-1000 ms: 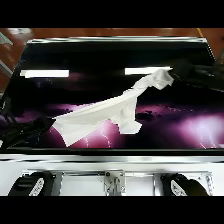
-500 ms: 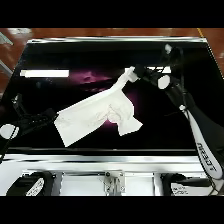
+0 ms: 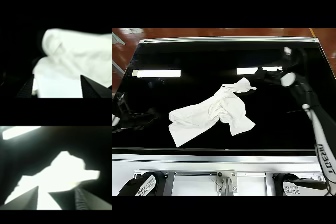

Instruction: Fold the shirts.

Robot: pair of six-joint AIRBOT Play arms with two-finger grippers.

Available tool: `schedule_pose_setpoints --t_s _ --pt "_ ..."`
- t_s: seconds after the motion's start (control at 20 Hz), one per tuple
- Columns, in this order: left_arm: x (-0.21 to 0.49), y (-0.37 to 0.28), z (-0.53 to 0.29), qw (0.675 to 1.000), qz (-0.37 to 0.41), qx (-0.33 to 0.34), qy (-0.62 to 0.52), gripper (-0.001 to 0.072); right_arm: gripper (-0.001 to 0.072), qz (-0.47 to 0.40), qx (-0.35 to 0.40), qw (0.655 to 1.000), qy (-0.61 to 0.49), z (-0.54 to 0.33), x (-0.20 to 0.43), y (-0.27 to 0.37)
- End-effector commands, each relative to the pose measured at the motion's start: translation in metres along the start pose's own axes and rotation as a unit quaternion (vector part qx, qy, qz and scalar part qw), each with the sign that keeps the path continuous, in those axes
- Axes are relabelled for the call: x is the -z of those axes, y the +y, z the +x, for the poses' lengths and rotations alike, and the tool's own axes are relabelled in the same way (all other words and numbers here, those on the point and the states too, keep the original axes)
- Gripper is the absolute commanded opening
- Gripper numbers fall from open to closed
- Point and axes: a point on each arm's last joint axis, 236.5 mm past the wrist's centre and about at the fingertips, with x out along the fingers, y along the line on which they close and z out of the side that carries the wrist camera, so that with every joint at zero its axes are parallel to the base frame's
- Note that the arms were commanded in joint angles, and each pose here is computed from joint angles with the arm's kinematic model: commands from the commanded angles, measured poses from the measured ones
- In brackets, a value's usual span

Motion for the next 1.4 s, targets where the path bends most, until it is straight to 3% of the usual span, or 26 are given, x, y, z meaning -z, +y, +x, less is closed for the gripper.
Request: schedule_pose_setpoints --t_s 0.0,0.1,0.15,0.35,0.95,1.0,1.1,1.3,1.35 --pt "0.059 0.049 -0.03 0.988 0.018 -0.038 0.15 0.0676 0.0503 -0.009 0.074 0.991 0.109 -0.053 0.027 -0.078" --pt "0.1 0.058 -0.017 0.979 -0.023 -0.026 0.202 0.0683 0.0627 0.032 0.076 0.975 0.204 -0.07 0.066 -0.106" --pt "0.118 0.058 -0.006 0.975 -0.036 -0.016 0.221 0.0715 0.0633 0.049 0.062 0.968 0.239 -0.073 0.081 -0.11" --pt "0.156 0.043 0.03 0.964 -0.114 0.039 0.236 0.0716 0.0633 0.087 0.004 0.958 0.274 -0.059 0.099 -0.093" --pt "0.125 0.0 0.087 0.966 -0.183 0.091 0.159 0.0711 0.0633 0.02 -0.026 0.935 0.353 0.006 0.174 -0.035" --pt "0.127 -0.004 0.092 0.965 -0.182 0.091 0.164 0.0686 0.0633 0.019 -0.027 0.933 0.359 0.008 0.179 -0.033" --pt "0.134 -0.007 0.098 0.964 -0.172 0.087 0.183 0.0527 0.0633 0.01 -0.03 0.928 0.37 0.012 0.189 -0.028" --pt "0.133 -0.012 0.1 0.965 -0.152 0.093 0.191 0.0091 0.0633 -0.004 -0.034 0.921 0.387 0.023 0.209 -0.021" --pt "0.13 -0.015 0.098 0.967 -0.135 0.101 0.191 0.0037 0.0633 -0.003 -0.034 0.922 0.385 0.027 0.211 -0.021"
